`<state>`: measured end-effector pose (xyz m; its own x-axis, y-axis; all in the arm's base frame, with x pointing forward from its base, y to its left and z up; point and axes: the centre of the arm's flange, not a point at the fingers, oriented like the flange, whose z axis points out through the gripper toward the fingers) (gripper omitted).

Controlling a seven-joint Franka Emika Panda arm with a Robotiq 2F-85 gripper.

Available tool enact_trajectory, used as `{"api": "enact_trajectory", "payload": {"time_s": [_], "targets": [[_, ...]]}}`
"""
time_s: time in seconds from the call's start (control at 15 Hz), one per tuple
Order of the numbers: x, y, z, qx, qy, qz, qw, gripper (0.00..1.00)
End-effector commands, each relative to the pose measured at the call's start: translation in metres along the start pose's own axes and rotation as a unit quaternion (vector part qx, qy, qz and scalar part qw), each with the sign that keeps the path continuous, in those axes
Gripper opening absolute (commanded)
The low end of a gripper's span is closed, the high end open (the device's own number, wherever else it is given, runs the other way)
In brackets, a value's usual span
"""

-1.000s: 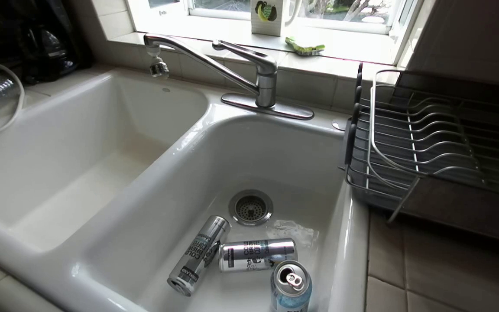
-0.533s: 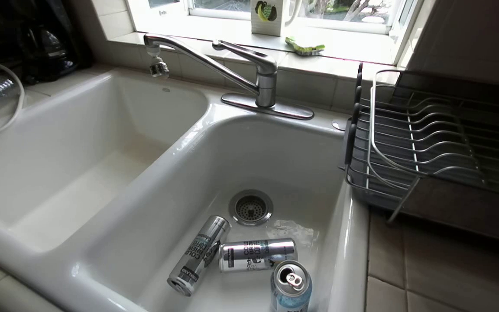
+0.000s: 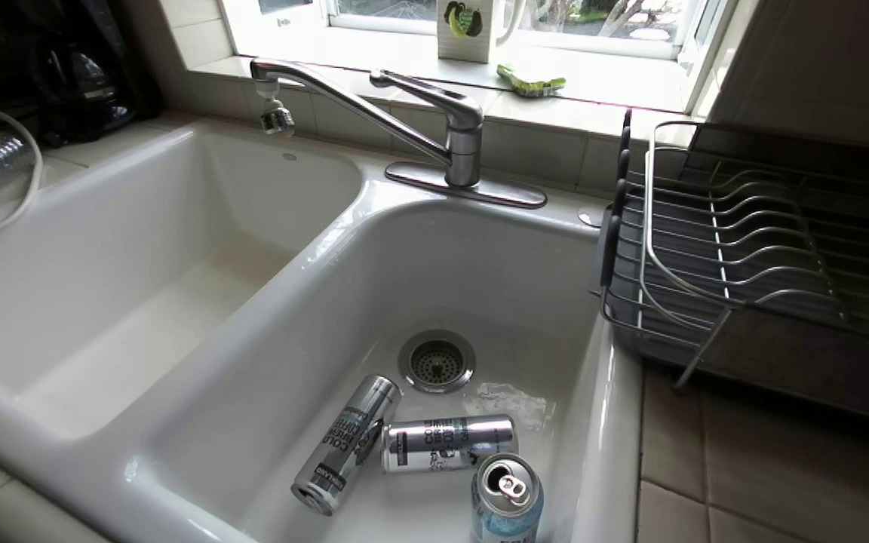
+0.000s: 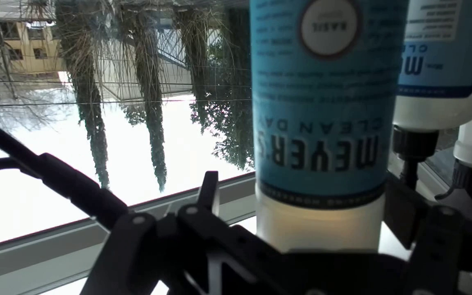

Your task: Pick up the bottle of dish soap from the tray on the left and place it on the rack above the window seal

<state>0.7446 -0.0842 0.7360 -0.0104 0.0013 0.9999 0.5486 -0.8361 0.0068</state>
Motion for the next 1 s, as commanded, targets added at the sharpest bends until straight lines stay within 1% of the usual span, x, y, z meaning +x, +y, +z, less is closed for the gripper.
{"api": "enact_trajectory", "payload": {"time_s": [0.0,0.33,0.67,0.93], "targets": [[0.014,0.008,0.007,-0.001,0.006,0.010,0.9999,1.00],[0.019,0.003,-0.008,-0.006,-0.003,0.014,0.9999,1.00],[0.030,-0.008,-0.028,-0.008,-0.031,0.013,0.9994,1.00],[0.036,-0.019,-0.044,-0.006,-0.080,0.006,0.9968,1.00]]}}
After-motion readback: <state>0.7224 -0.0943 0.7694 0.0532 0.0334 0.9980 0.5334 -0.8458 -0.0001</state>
